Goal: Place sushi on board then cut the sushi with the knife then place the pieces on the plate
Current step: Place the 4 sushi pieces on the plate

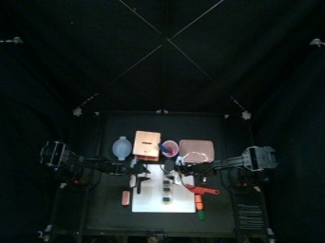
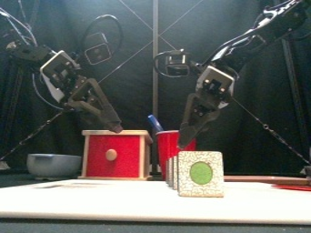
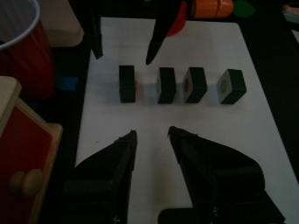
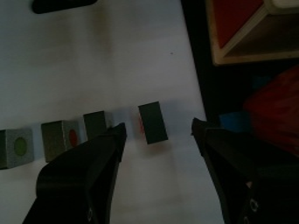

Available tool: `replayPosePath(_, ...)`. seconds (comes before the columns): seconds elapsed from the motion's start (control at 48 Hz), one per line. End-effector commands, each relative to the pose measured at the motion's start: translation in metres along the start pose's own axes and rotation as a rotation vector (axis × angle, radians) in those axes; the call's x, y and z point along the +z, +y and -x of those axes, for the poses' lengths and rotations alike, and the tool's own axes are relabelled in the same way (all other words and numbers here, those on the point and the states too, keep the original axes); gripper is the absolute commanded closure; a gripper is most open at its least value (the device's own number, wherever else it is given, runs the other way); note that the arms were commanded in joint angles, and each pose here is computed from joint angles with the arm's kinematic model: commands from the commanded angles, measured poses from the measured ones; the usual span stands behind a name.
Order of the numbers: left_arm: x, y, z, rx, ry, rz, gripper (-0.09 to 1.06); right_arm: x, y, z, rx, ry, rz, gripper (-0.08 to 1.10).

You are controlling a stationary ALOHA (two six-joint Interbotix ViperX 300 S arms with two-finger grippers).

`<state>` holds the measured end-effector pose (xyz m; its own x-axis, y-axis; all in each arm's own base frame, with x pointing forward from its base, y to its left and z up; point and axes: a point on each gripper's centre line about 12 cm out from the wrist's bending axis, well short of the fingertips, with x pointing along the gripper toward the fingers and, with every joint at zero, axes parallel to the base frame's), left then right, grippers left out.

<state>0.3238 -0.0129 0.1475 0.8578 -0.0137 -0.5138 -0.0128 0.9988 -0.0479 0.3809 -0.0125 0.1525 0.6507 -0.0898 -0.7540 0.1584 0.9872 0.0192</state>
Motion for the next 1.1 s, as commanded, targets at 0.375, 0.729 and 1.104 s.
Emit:
replayPosePath(0.375, 0.004, 0.003, 0.003, 0.007, -0.017, 0.002, 0.21, 0.009, -0.005, -0.024, -0.013, 0.016, -0.024, 0.11)
replayPosePath(0.729, 0.001, 0.003, 0.004, 0.008, -0.011, 0.005, 0.21, 0.005, -0.003, -0.029, -0.005, 0.032, -0.07, 0.36)
replayPosePath(1.104, 0.002, 0.003, 0.004, 0.006, -0.011, 0.009, 0.21, 0.004, -0.012, 0.028, -0.031, 0.028, -0.145, 0.43)
